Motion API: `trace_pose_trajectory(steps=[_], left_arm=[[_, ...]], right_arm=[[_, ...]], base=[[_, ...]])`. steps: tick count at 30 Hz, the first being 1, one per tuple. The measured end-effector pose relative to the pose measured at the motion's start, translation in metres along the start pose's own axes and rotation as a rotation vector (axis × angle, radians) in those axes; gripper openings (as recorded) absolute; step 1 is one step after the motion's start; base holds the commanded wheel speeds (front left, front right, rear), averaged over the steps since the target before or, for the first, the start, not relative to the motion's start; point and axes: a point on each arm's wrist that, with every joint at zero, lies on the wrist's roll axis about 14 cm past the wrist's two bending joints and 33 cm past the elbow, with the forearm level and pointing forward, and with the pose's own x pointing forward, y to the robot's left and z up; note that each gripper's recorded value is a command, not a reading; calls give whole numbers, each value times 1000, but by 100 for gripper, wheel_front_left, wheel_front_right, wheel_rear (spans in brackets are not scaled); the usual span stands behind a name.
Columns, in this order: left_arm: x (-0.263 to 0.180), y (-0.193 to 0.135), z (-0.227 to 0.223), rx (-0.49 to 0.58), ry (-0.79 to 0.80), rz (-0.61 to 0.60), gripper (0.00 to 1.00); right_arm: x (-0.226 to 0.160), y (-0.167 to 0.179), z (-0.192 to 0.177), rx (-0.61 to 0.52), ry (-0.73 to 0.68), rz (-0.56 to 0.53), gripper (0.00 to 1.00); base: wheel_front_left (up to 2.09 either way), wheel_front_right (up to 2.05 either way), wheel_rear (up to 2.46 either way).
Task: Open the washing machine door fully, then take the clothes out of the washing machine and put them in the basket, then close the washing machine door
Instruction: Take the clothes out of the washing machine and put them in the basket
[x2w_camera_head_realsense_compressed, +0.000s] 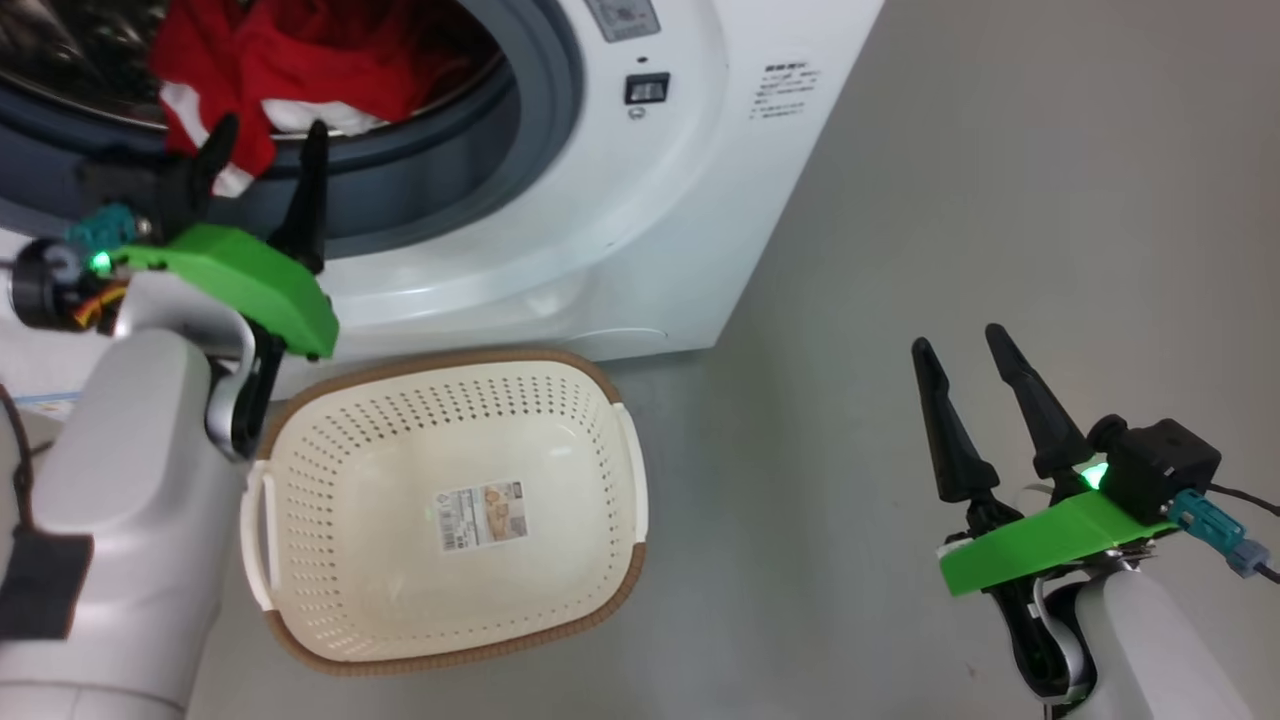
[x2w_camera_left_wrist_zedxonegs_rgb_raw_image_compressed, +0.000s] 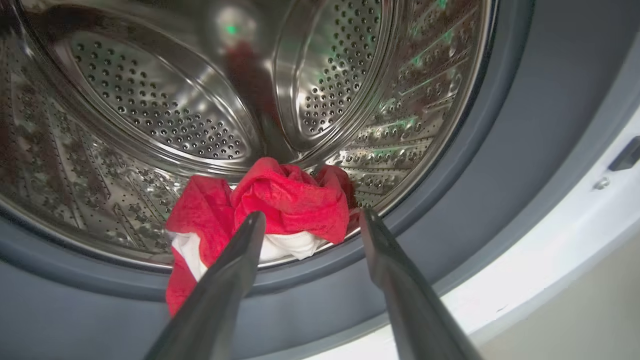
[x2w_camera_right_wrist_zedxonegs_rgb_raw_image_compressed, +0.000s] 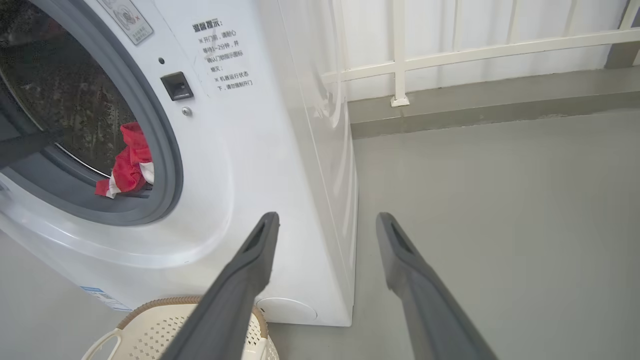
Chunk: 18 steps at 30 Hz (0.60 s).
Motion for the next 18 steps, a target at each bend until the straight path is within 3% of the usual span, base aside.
trace_pose_trajectory(steps=[18], left_arm=[[75, 11, -30, 38, 145, 35, 100]], right_arm=[[13, -8, -18, -6, 43, -21, 100]], base=[[0, 0, 0]])
